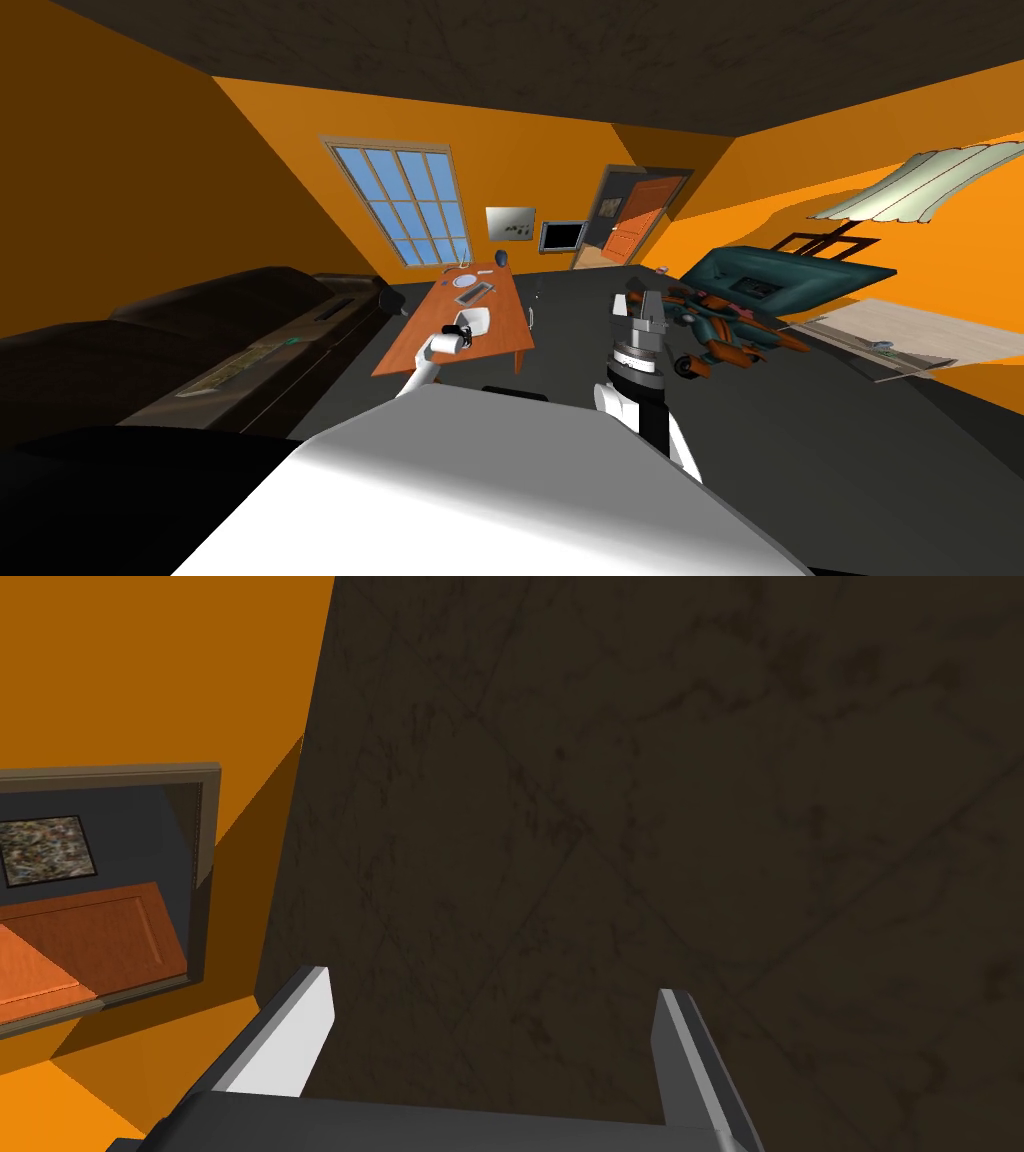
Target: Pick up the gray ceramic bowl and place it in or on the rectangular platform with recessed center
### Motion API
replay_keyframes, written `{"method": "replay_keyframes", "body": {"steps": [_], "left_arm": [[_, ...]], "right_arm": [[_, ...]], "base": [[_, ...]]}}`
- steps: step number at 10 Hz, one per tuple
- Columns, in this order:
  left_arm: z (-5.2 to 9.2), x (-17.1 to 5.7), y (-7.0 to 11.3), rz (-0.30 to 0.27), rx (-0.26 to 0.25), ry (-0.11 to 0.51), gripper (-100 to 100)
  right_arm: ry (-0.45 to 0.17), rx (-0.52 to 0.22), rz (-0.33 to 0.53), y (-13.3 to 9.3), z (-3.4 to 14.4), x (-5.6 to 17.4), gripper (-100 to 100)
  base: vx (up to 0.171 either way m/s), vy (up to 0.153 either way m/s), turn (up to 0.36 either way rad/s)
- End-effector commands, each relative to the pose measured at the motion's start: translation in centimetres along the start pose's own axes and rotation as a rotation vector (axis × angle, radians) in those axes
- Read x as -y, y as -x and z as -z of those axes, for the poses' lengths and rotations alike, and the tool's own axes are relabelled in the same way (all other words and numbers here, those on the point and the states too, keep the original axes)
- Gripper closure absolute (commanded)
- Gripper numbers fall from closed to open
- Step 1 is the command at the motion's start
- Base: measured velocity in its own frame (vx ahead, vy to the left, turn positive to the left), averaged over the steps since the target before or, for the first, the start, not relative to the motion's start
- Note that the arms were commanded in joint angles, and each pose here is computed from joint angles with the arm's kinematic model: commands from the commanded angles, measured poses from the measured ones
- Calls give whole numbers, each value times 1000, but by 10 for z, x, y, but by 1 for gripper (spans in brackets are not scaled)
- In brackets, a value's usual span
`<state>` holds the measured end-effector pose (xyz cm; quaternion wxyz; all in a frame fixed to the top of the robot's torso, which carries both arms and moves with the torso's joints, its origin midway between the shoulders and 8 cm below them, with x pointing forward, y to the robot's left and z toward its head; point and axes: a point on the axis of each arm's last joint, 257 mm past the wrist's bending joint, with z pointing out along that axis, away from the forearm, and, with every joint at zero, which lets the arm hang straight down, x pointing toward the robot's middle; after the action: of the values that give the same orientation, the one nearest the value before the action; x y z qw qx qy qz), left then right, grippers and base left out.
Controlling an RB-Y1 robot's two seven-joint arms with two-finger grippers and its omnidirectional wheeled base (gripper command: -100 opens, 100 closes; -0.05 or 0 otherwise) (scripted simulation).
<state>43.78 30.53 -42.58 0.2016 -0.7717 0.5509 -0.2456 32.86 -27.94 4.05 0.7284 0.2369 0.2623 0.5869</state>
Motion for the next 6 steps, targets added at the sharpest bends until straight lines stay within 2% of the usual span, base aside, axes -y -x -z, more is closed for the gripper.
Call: {"method": "replay_keyframes", "body": {"steps": [1, 3, 5, 6], "left_arm": [[-2, 11, 15, 12, 16, -3, 100], [-5, 26, 38, 34, 42, 3, 100], [-6, 45, 62, 62, 67, 5, 100], [-7, 42, 64, 64, 70, 11, 100]], "right_arm": [[0, 0, 0, 0, 0, 0, 0], [0, 0, 0, 0, 0, 0, 0], [0, 0, 0, 0, 0, 0, 0], [0, 0, 0, 0, 0, 0, 0]], "base": [[-94, 59, -14], [-97, 88, -33], [-125, 130, -63], [-77, 88, -27]]}}
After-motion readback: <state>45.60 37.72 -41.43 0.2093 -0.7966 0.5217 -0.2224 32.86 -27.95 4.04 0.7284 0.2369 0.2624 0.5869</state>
